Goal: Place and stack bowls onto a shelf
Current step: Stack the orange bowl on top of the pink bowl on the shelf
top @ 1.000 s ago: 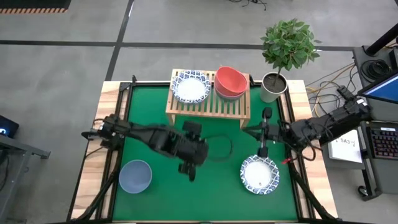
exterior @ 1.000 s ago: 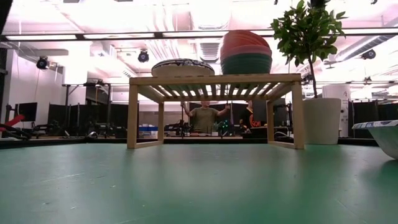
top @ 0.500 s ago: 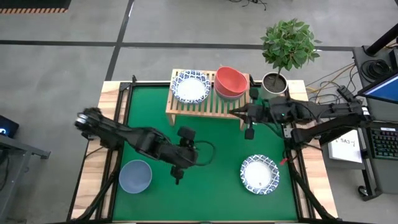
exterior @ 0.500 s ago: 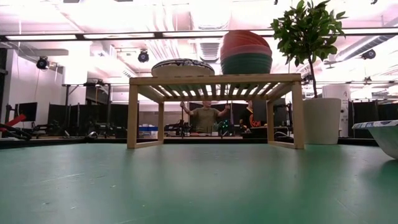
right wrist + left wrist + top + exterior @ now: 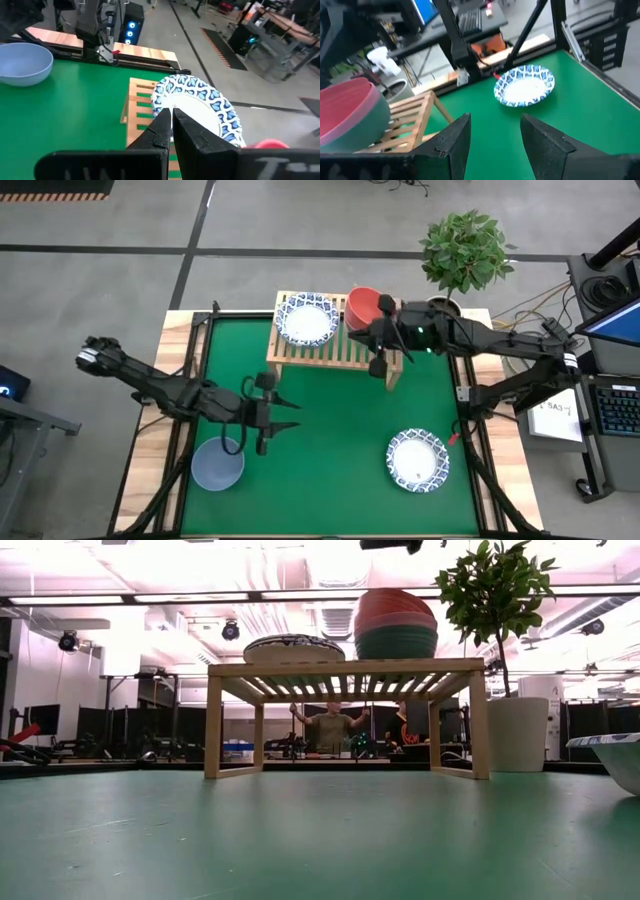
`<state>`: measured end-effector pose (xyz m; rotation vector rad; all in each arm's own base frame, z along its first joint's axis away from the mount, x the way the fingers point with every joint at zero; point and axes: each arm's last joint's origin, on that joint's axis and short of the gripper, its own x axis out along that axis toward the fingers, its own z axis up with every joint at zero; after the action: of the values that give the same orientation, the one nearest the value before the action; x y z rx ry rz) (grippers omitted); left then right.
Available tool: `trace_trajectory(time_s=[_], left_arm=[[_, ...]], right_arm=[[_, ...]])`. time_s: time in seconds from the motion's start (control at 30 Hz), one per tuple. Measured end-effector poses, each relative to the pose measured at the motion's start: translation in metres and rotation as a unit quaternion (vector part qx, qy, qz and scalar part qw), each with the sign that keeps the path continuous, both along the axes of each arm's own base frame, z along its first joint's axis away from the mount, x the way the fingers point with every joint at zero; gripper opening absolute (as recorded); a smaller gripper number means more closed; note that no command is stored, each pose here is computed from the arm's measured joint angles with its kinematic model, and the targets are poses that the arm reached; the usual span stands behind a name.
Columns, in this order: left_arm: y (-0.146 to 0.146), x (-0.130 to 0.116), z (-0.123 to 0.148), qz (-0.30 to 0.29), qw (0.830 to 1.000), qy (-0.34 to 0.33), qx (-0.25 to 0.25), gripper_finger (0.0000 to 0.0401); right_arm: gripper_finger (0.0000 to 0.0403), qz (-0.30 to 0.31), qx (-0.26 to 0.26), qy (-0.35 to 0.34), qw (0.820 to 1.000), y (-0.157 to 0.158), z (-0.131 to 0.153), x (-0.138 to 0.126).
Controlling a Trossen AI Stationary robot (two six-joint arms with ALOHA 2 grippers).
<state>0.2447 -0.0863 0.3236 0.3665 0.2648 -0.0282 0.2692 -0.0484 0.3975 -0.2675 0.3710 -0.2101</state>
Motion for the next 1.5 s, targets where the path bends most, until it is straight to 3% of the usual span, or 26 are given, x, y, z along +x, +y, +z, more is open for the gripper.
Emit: trace_trajectory(time_s=[0.2,0.5,0.87,1.2,1.5], left_arm=[[0.007,-0.018,-0.012,-0.001,0.999,-0.040,-0.012,0.0155],[0.009,-0.022,-0.027,0.001,0.999,-0.046,-0.023,0.0155],[0.009,-0.022,-0.027,0.001,0.999,-0.047,-0.024,0.0155],[0.009,-0.022,-0.026,0.001,0.999,-0.047,-0.024,0.0155],[0.009,-0.022,-0.027,0.000,0.999,-0.047,-0.023,0.0155]], right_arm=[[0.0009,-0.028,0.010,0.001,1.000,-0.030,0.002,0.011],[0.0009,-0.084,0.019,0.025,0.996,-0.070,-0.012,0.021],[0.0009,-0.087,0.080,0.077,0.990,-0.076,-0.030,0.020],[0.0009,-0.091,0.043,-0.013,0.995,-0.080,-0.006,0.021],[0.0009,-0.156,0.035,0.029,0.987,-0.118,-0.034,0.033]])
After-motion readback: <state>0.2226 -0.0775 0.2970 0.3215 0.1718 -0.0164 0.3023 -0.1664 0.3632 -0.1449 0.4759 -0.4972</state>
